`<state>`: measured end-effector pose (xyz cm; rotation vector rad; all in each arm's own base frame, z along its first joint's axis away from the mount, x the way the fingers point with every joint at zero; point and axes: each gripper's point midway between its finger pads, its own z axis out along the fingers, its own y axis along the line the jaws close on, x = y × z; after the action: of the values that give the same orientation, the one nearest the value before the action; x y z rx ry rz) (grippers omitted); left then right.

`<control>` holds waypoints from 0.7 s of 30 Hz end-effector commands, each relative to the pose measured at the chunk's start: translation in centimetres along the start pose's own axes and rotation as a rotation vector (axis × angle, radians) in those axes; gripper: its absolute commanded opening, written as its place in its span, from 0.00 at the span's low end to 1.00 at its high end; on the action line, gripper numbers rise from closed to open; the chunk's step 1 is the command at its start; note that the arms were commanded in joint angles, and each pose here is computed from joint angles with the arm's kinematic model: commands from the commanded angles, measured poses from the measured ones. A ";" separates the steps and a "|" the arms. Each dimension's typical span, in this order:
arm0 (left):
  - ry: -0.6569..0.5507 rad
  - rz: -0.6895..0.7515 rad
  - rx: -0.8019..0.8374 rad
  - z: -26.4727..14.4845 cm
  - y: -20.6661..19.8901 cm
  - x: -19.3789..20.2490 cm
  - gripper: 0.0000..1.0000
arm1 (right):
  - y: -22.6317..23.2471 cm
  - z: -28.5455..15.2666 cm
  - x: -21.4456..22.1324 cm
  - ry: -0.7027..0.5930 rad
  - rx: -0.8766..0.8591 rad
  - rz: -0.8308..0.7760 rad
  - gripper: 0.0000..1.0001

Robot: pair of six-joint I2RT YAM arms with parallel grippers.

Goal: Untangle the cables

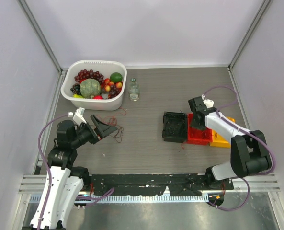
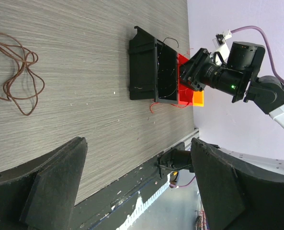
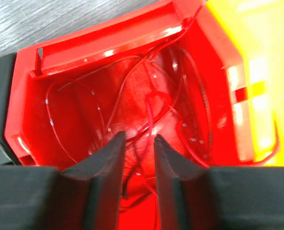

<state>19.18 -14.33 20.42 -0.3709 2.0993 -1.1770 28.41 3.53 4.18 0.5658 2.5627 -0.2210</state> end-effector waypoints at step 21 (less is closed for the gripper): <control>0.024 0.118 0.082 -0.8 -2.3 -0.1 0.95 | -11.0 -6.3 -6.8 -0.149 -0.079 0.635 0.59</control>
<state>18.92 -14.66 20.53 -0.2831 2.1100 -1.1806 25.66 -7.76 13.70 1.1572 2.1683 -0.1251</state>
